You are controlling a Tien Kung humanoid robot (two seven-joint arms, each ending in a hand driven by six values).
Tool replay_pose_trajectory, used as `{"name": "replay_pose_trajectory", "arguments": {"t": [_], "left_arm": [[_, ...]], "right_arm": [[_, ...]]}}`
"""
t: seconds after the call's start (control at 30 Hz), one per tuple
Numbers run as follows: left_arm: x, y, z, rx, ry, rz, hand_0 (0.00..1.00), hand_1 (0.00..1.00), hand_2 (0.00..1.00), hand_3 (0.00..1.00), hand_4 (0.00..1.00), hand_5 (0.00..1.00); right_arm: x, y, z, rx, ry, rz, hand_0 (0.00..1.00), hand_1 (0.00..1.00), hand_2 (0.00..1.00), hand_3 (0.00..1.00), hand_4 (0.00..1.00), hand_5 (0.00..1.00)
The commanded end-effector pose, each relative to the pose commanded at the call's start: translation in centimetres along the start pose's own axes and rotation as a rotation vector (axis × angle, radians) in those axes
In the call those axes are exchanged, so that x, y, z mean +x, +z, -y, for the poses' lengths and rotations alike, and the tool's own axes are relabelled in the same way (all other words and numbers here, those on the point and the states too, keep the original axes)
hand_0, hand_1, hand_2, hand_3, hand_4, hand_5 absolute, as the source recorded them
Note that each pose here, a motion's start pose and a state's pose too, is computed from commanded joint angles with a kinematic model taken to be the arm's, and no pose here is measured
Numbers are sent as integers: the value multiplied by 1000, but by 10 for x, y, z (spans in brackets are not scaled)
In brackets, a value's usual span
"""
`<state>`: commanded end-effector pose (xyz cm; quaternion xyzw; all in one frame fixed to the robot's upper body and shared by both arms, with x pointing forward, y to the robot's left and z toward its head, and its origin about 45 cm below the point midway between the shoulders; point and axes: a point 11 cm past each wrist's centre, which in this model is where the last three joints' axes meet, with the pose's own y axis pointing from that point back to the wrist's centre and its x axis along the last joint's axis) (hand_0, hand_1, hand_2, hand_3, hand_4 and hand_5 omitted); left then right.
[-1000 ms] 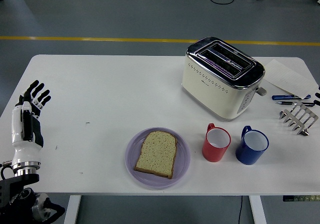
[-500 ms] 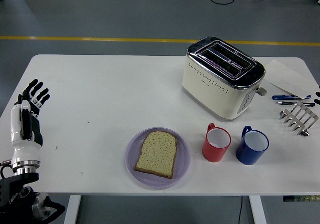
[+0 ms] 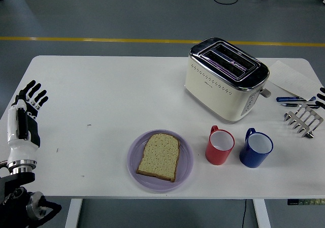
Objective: Push plate across desktop,pick up the break from the machine,place the break in the plate
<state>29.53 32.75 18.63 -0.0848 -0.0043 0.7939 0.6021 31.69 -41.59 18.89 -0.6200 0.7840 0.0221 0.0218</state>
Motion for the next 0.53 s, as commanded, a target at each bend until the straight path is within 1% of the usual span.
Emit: {"name": "replay_pose_trajectory", "arguments": {"t": [0.07,0.13,0.2,0.23,0.3,0.4,0.47,0.53], "left_arm": [[1,4,5,15,-26,25,760,766,813,777,494,998],[3,5,10,53,-52,56,760,766,813,777,494,998],[3,2,11,103,-80,75,764,767,811,777,495,998],[6,4,15,121,-106,107,764,767,811,777,495,998],[7,5,17,156,-155,135,764,767,811,777,495,998],[9,9,19,158,-200,144,782,794,830,798,520,998],[11,17,21,135,-230,134,782,794,830,798,520,998],[11,20,22,125,-245,132,782,794,830,798,520,998]], "right_arm": [[0,2,0,-6,4,1,744,721,730,733,548,701],[-1,4,-1,-10,2,-2,744,721,730,733,548,701],[-2,5,-1,-11,0,-3,742,717,731,728,549,699],[-4,4,0,-7,-3,-4,742,717,731,728,549,699],[-6,4,2,-3,-4,-6,742,717,731,728,549,699],[-7,2,4,5,-3,-7,741,716,729,727,548,695],[-5,2,4,6,5,-4,741,716,729,727,548,695],[-4,3,4,4,10,-3,741,716,729,727,548,695]]}}
